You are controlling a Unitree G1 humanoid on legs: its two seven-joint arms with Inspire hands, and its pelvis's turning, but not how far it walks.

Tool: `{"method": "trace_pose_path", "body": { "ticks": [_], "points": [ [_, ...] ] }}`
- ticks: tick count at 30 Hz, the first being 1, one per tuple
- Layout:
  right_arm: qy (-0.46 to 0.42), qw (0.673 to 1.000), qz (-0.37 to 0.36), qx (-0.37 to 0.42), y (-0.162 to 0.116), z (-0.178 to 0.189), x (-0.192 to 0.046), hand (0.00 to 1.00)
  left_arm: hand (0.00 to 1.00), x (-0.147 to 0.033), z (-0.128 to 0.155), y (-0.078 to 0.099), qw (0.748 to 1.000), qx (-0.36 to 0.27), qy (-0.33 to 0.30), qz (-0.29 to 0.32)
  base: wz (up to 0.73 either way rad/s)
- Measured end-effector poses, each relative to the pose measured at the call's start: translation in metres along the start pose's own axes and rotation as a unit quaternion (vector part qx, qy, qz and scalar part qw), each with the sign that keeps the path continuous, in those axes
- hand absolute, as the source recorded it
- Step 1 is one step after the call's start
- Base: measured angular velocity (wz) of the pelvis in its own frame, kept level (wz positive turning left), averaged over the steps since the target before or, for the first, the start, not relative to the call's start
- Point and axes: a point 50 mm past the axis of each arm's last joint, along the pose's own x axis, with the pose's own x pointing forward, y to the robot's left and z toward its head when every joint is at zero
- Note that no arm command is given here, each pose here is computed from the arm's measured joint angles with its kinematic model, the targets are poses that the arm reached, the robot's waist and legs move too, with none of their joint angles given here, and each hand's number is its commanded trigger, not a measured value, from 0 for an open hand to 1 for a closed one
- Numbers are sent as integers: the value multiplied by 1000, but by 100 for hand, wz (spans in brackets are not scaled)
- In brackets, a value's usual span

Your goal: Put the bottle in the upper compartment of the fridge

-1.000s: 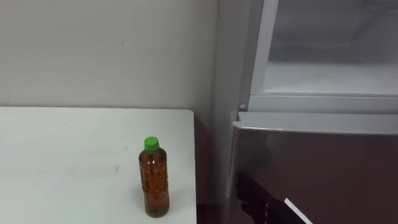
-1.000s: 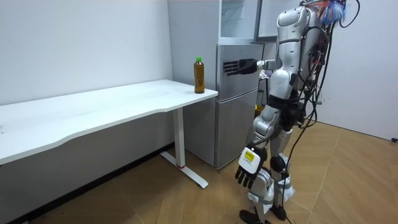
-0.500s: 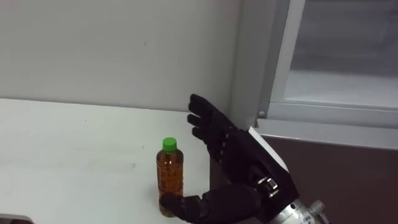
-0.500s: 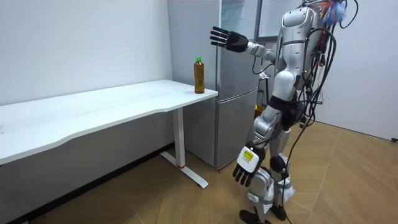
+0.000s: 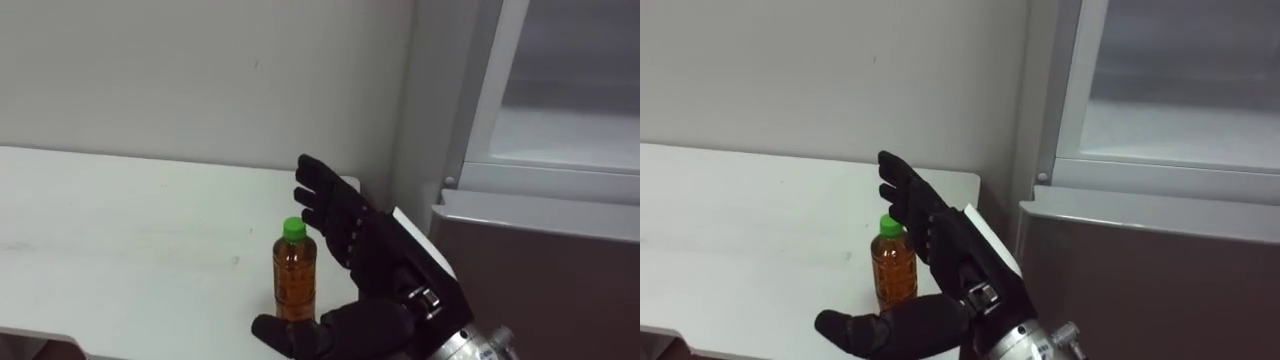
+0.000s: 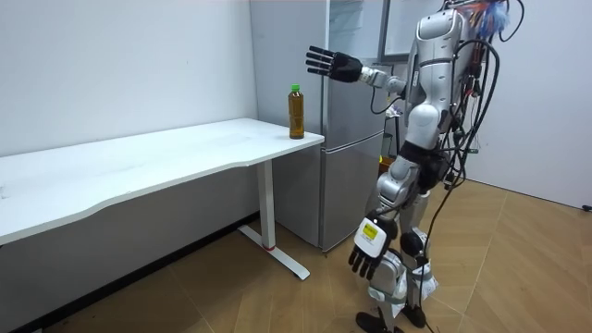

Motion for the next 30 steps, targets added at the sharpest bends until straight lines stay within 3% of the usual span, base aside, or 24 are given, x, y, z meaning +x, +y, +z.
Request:
{"method": "trace_pose_path", "body": {
  "ticks": [30],
  "points": [
    [68,979,-191,15,-32,-36,-10,0,0,-5,-25,-15,999,1,43,-5,3]
  ]
}}
